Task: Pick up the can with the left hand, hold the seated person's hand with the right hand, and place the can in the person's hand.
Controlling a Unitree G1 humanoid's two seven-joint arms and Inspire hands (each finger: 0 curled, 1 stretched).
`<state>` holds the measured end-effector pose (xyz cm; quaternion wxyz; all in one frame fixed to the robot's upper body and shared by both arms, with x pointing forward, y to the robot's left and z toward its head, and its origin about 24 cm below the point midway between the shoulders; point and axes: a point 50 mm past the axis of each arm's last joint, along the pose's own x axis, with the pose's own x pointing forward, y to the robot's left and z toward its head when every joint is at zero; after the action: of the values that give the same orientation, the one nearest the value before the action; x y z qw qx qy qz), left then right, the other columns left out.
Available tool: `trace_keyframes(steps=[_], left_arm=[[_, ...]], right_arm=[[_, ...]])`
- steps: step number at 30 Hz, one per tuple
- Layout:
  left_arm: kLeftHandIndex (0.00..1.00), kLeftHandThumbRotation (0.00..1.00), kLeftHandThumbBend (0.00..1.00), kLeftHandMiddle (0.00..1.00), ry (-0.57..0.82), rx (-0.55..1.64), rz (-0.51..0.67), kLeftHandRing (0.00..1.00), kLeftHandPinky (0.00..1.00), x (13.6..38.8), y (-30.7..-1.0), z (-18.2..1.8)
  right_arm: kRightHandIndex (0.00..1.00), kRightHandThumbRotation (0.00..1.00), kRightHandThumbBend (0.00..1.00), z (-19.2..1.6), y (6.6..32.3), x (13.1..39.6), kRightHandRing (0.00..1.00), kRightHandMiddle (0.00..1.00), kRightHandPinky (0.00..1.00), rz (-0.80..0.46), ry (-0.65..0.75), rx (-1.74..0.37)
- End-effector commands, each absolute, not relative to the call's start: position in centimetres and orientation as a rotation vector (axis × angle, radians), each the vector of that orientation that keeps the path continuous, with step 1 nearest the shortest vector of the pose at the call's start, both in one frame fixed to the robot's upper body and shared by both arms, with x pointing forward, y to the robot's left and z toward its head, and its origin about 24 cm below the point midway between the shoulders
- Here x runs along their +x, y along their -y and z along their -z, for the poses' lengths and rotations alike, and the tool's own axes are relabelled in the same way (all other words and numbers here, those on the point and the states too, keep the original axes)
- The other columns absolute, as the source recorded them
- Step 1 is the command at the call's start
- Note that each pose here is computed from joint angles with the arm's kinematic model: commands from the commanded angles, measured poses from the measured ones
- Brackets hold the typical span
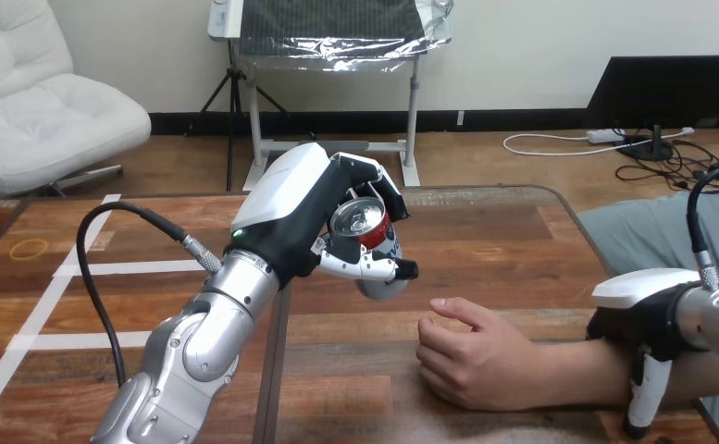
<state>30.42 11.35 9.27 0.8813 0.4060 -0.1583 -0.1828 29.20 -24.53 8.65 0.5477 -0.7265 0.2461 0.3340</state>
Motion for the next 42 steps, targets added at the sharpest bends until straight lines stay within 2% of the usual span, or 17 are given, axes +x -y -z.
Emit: trace_keyframes(steps=[1,5,12,24,34,42], left_arm=[[0.47,0.00,0.64,0.45,0.418,0.839,0.317,0.38,0.33,31.5,-11.5,-12.1],[0.47,0.00,0.64,0.45,0.417,0.839,0.316,0.38,0.33,31.5,-11.5,-12.1],[0.47,0.00,0.64,0.45,0.417,0.842,0.314,0.38,0.33,31.5,-11.5,-12.1],[0.47,0.00,0.64,0.44,0.414,0.836,0.314,0.38,0.33,31.5,-11.5,-12.1],[0.47,0.00,0.64,0.44,0.408,0.837,0.311,0.37,0.32,31.4,-11.6,-12.1],[0.47,0.00,0.64,0.44,0.410,0.840,0.309,0.37,0.32,31.4,-11.7,-12.0]], right_arm=[[0.75,0.17,0.73,-8.7,23.4,28.9,0.72,0.76,0.62,-0.822,-0.528,-1.694],[0.74,0.15,0.72,-8.7,23.2,28.6,0.70,0.75,0.62,-0.832,-0.500,-1.677],[0.70,0.13,0.71,-8.8,23.0,28.3,0.62,0.68,0.54,-0.836,-0.494,-1.665],[0.59,0.07,0.68,-8.0,23.1,28.1,0.44,0.54,0.35,-0.811,-0.533,-1.632],[0.52,0.02,0.67,-7.5,22.9,27.6,0.40,0.49,0.31,-0.824,-0.526,-1.639],[0.52,0.01,0.67,-6.9,22.7,27.3,0.40,0.49,0.32,-0.837,-0.528,-1.664]])
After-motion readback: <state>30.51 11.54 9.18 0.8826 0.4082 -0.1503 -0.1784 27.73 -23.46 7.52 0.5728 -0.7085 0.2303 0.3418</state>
